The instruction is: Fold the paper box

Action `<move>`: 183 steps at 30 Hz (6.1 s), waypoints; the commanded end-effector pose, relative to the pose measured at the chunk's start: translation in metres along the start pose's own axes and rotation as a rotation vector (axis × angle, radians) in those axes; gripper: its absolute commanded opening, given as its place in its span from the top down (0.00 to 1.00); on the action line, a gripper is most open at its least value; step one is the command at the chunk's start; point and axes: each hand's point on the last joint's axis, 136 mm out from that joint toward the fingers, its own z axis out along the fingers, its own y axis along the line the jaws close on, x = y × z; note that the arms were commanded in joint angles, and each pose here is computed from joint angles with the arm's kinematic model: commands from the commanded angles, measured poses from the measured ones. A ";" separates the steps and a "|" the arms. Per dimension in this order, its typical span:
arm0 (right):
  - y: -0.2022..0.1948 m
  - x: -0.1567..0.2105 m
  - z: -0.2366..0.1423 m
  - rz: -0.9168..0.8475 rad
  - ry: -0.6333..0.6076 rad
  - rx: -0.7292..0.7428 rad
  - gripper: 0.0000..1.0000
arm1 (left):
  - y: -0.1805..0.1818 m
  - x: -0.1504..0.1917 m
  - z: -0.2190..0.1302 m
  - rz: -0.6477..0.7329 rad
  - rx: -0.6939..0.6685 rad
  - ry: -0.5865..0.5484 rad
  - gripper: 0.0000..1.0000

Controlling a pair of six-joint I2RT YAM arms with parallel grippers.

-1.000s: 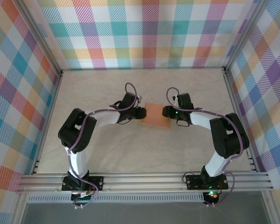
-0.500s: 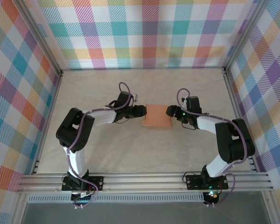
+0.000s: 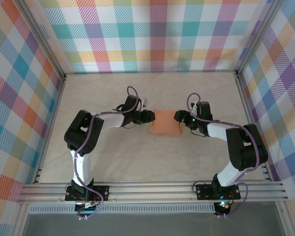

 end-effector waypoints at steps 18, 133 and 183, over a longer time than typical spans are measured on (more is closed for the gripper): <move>0.016 0.009 0.016 0.047 0.072 -0.165 0.19 | 0.025 -0.006 -0.013 -0.155 0.157 -0.009 0.70; 0.132 -0.019 -0.070 0.160 0.163 -0.526 0.56 | -0.073 -0.017 -0.114 1.588 -1.016 -0.756 0.12; 0.136 -0.034 -0.090 0.159 0.102 -0.525 0.55 | -0.083 -0.001 -0.123 1.640 -0.903 -0.820 0.06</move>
